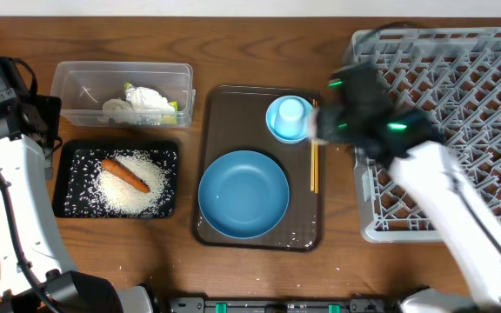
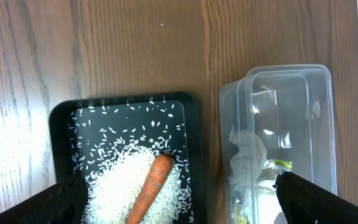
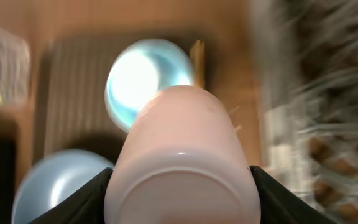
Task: Sort waste into correct bins and load items into the dishwasher rack
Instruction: 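Carry the white cup with the right gripper into the dishwasher rack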
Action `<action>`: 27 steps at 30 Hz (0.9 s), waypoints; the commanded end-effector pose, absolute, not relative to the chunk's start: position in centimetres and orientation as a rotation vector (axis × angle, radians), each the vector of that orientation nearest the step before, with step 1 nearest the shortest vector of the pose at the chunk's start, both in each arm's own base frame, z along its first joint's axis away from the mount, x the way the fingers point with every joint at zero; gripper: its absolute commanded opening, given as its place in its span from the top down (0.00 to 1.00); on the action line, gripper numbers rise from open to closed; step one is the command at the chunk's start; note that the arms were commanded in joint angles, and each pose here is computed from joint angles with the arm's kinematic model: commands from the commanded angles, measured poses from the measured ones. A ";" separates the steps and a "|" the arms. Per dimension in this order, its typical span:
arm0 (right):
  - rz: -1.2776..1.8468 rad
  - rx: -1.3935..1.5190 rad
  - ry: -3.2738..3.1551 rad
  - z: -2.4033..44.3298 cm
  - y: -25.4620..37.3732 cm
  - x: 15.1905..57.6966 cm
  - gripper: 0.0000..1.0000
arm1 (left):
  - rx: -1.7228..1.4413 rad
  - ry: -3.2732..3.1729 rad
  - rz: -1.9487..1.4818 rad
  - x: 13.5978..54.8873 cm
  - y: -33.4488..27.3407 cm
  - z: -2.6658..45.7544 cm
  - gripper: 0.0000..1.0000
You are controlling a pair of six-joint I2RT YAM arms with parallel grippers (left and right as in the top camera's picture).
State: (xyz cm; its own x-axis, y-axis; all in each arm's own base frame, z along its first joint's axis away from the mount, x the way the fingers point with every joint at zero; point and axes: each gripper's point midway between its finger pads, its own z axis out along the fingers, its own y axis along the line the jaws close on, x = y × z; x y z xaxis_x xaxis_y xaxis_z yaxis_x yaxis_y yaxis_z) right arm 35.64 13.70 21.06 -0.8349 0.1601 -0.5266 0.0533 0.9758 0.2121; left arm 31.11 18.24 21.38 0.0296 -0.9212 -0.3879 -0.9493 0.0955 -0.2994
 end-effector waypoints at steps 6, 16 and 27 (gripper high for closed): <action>0.111 0.550 2.287 27.8 -1.5 36.3 0.47 | -1.834 1.897 0.089 31.0 18.4 21.2 0.02; -0.101 1.029 2.129 26.5 -17.1 33.9 0.44 | -1.834 1.897 0.089 31.0 18.4 21.2 0.02; -0.156 1.270 2.210 18.9 -24.0 33.5 0.43 | -1.834 1.897 0.089 31.0 18.4 21.2 0.01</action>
State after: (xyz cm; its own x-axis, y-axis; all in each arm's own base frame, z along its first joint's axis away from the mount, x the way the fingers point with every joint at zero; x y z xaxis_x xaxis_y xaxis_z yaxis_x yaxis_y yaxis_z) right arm 33.41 -23.14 19.94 -0.3701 0.7459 -0.5538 0.8140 0.5477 0.1937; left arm 31.10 18.24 21.38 0.0297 -0.9211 -0.3882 -0.9494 0.0954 -0.2992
